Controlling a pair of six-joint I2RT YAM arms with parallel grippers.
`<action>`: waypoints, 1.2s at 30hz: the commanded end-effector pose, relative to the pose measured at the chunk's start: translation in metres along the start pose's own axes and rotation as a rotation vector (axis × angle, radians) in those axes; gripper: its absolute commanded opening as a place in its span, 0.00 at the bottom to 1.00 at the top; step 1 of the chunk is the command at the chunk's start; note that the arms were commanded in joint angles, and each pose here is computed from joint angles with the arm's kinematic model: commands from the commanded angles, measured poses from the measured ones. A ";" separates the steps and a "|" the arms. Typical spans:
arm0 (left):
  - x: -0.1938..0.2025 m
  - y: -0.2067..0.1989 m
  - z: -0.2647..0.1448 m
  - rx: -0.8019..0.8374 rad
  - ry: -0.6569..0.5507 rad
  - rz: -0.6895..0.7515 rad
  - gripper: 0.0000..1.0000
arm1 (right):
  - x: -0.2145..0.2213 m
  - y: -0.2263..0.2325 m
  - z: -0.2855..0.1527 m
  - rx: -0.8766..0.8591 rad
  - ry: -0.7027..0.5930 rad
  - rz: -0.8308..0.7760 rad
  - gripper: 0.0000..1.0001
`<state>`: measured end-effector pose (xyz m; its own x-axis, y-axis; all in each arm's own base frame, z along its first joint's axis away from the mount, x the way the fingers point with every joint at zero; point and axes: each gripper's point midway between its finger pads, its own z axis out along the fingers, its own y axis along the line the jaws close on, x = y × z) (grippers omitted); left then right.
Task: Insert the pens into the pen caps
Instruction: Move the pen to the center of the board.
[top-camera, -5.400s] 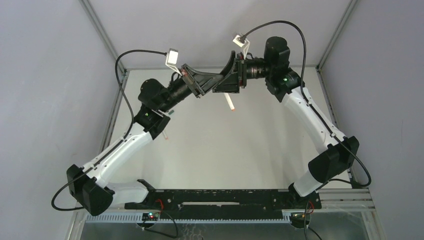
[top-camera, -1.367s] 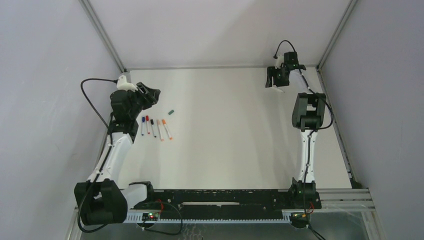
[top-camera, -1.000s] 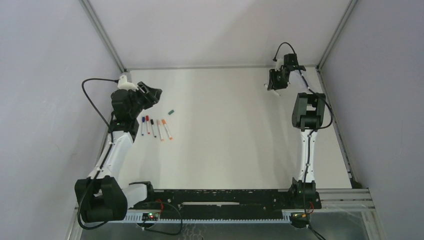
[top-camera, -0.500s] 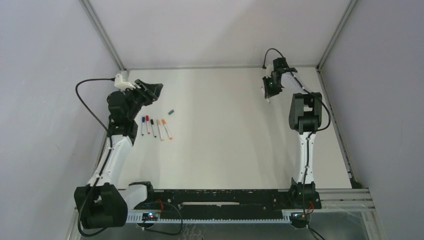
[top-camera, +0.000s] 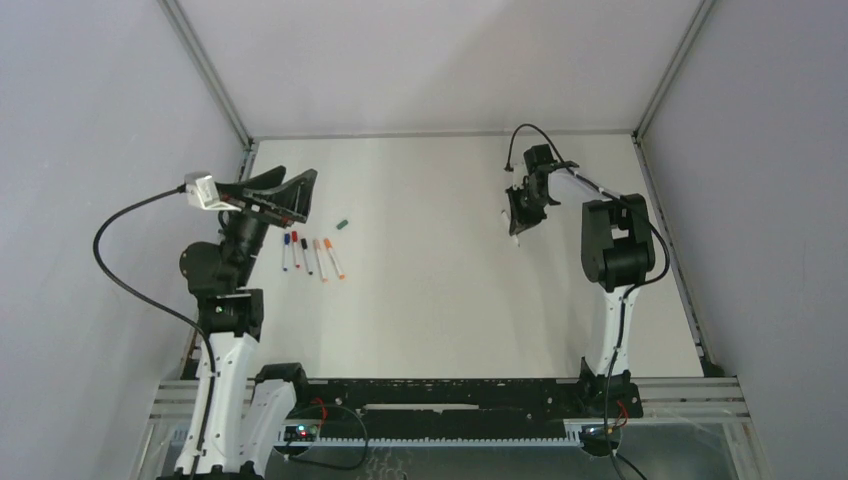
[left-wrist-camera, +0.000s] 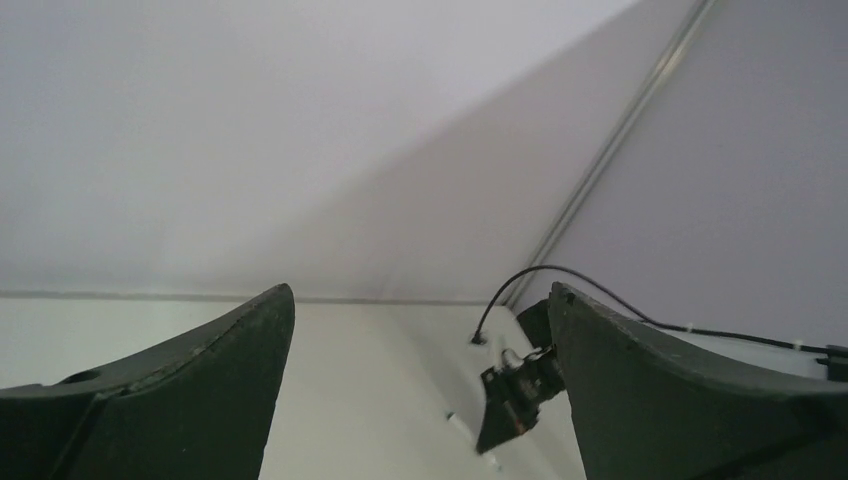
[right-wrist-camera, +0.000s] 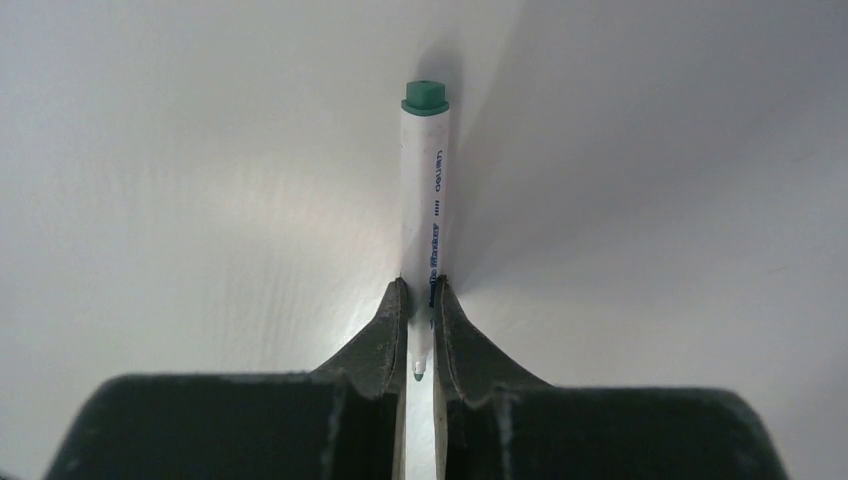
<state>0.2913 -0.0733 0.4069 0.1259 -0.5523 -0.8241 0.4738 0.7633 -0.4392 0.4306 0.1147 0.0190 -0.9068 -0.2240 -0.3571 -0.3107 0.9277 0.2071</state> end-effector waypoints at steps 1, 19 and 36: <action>0.026 0.002 -0.007 0.043 0.025 -0.137 1.00 | 0.016 0.052 -0.020 -0.105 -0.015 0.084 0.05; 0.185 -0.015 -0.005 -0.003 0.503 -0.251 0.86 | 0.016 0.154 -0.095 -0.561 -0.139 -0.037 0.42; 0.372 -0.055 0.028 -0.015 1.081 0.066 0.70 | 0.011 0.109 -0.178 -0.708 -0.374 -0.217 0.46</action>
<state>0.3309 -0.3126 0.1536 -0.6355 -0.0207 -0.7718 0.5074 0.7423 -0.4377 0.3412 0.1618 0.1874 -0.7307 -0.1397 -0.6682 -0.6410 0.4772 0.6012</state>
